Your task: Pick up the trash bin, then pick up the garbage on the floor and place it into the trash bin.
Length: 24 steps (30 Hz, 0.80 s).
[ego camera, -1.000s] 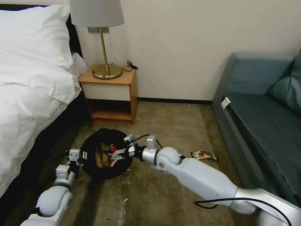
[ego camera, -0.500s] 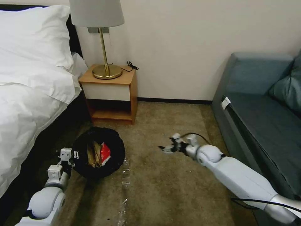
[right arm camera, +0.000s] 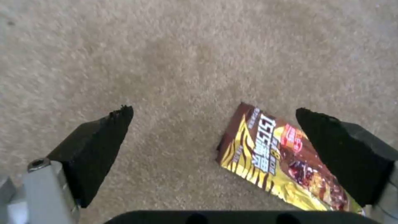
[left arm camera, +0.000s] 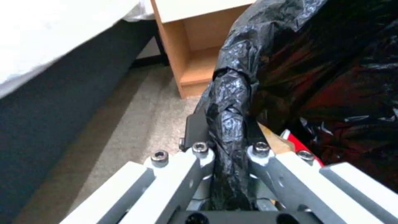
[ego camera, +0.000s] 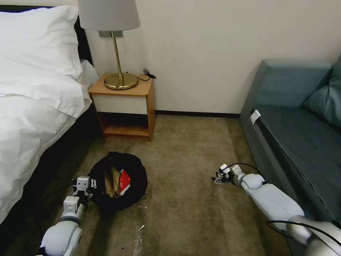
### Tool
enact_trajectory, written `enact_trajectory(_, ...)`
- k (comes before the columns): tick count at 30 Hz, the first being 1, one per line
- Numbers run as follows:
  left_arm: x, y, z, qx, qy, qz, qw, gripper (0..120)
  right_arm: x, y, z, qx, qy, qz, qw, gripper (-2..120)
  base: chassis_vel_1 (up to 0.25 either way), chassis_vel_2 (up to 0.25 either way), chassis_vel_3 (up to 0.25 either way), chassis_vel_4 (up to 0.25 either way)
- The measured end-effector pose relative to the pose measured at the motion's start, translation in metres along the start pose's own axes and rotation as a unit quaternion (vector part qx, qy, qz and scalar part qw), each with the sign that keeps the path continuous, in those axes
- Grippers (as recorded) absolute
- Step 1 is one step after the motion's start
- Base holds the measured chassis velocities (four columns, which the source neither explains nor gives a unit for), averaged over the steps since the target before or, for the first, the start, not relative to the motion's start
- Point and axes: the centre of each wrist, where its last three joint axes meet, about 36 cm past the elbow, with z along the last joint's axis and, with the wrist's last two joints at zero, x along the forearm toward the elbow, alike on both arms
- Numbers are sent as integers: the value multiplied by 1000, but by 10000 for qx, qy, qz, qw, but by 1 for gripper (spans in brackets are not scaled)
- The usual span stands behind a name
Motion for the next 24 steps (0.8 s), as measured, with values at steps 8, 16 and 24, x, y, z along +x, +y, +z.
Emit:
enact_trajectory(8, 5, 8, -12, 2, -155, 1, 9999, 3, -8, -2, 7, -125, 212, 489, 9985, 100, 0, 0, 0, 0)
enact_trajectory(16, 7, 11, -20, 3, -253, 32, 9997, 3, -13, 0, 15, -495, 290, 775, 9953, 100, 0, 0, 0, 0)
enact_trajectory(24, 8, 12, -24, 18, -321, 72, 9995, 3, -23, 15, 15, -801, 349, 791, 9930, 100, 0, 0, 0, 0)
